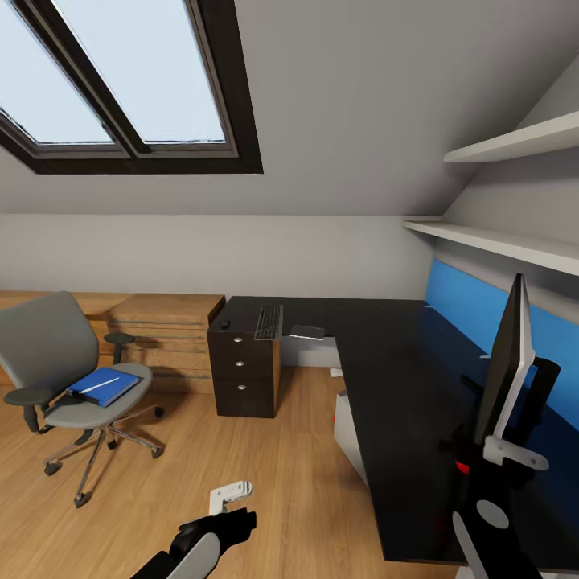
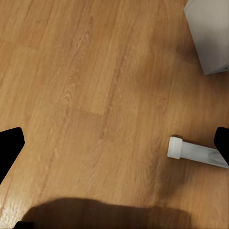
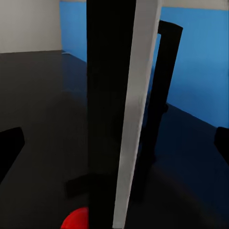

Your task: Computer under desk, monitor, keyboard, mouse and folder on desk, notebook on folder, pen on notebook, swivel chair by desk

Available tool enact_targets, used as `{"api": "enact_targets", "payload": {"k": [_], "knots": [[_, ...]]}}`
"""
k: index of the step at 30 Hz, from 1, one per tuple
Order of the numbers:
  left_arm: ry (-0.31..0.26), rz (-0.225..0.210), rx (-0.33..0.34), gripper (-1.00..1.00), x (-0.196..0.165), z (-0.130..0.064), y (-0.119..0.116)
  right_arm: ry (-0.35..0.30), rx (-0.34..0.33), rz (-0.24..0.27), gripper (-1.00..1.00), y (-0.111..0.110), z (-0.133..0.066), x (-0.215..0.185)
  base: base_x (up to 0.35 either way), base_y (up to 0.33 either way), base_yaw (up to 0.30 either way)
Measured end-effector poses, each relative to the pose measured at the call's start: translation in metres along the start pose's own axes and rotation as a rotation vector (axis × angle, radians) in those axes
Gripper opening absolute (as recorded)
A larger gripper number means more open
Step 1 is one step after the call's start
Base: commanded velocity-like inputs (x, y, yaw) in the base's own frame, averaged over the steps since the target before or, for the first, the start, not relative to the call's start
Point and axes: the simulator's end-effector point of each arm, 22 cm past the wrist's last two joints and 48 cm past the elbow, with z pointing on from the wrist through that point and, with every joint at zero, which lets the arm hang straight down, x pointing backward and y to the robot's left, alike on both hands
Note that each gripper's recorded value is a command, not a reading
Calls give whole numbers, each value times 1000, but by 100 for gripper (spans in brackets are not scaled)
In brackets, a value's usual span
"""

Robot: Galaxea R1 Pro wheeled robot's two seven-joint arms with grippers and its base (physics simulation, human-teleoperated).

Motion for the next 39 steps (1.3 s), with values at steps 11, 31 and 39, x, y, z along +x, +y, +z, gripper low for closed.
{"api": "enact_targets", "payload": {"k": [11,31,39], "knots": [[1,0,0,100,0,0,0,-6,15,-9,100,-10,5,-2,0,0,0],[1,0,1,100,1,0,-1,35,36,-29,100,-22,12,7,0,-64,0],[1,0,1,100,1,0,-1,33,36,-31,100,-22,12,6,0,-282,0]]}}
